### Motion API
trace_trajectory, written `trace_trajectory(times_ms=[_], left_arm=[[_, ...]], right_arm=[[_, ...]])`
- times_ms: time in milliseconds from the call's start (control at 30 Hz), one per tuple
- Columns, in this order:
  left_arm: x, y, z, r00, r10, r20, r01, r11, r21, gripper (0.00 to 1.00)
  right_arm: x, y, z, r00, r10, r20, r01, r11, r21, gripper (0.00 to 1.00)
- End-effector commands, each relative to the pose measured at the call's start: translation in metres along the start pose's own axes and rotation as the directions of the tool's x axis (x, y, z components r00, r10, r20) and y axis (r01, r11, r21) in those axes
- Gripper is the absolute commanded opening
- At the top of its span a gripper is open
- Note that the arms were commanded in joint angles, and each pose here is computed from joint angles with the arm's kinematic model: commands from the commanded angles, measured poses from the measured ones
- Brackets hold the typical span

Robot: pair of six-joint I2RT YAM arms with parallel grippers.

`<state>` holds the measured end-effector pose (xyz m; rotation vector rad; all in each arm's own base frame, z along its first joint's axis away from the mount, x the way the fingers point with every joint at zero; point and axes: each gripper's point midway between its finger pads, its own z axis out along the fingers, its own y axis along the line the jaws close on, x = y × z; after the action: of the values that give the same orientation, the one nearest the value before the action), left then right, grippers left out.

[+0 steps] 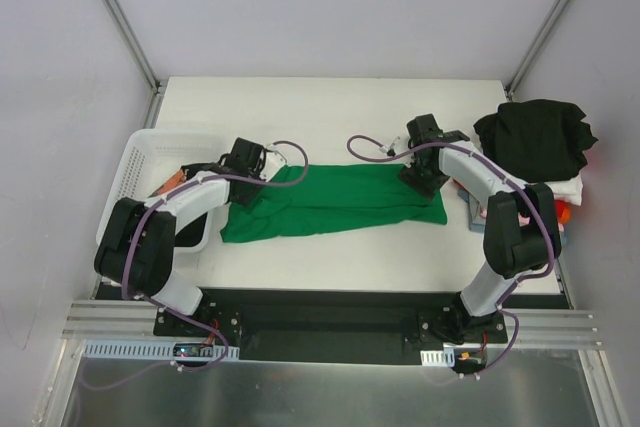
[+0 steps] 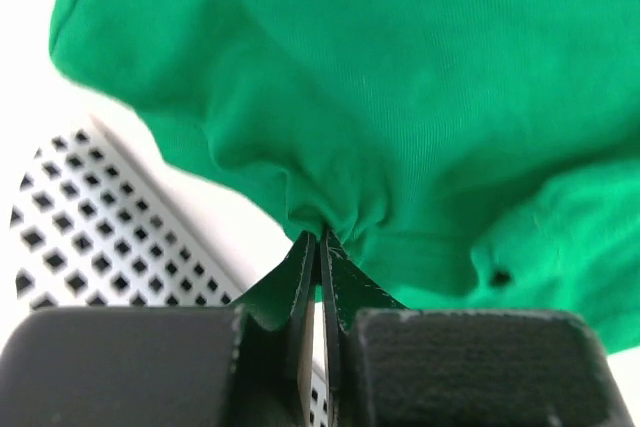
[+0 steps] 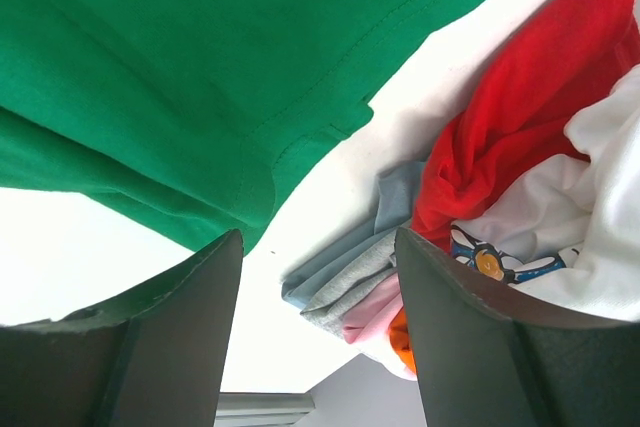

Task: Fold and stack the t-shirts
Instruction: Fold the other side of the tshirt into a rectangle

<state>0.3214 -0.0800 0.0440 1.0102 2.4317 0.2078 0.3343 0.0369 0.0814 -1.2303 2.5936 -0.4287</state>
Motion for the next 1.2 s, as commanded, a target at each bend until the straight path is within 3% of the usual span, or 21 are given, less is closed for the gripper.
trace_trajectory(times_ms=[0,400,633,667,1033,1100,1167], left_arm=[[0.008,0.008,-0.022,0.999,-0.024,0.039,0.026,0.998,-0.056,0.00],[0.040,0.004,-0.029,1.000,-0.018,-0.008,0.017,0.995,-0.098,0.06],[0.029,0.010,-0.033,1.000,-0.017,0.017,0.019,0.994,-0.110,0.37],[0.024,0.012,-0.035,0.999,-0.018,0.029,0.022,0.994,-0.111,0.46],[-0.032,0.032,-0.053,0.986,-0.028,0.162,0.046,0.993,-0.111,0.60],[-0.039,0.033,-0.056,0.983,-0.028,0.184,0.048,0.993,-0.104,0.61],[-0.042,0.031,-0.058,0.980,-0.036,0.198,0.054,0.995,-0.089,0.67]], right_arm=[[0.000,-0.002,-0.010,1.000,0.015,0.016,-0.016,1.000,0.016,0.65],[-0.002,-0.002,-0.012,1.000,0.014,0.021,-0.015,1.000,0.013,0.65],[-0.004,-0.001,-0.013,1.000,0.013,0.023,-0.013,1.000,0.012,0.65],[-0.005,-0.001,-0.015,1.000,0.009,0.026,-0.010,1.000,0.013,0.64],[-0.019,0.000,-0.028,0.998,-0.013,0.057,0.011,0.999,0.041,0.71],[-0.022,0.002,-0.029,0.998,-0.022,0.063,0.020,0.999,0.042,0.82],[-0.023,0.003,-0.029,0.998,-0.024,0.064,0.021,0.999,0.041,0.85]])
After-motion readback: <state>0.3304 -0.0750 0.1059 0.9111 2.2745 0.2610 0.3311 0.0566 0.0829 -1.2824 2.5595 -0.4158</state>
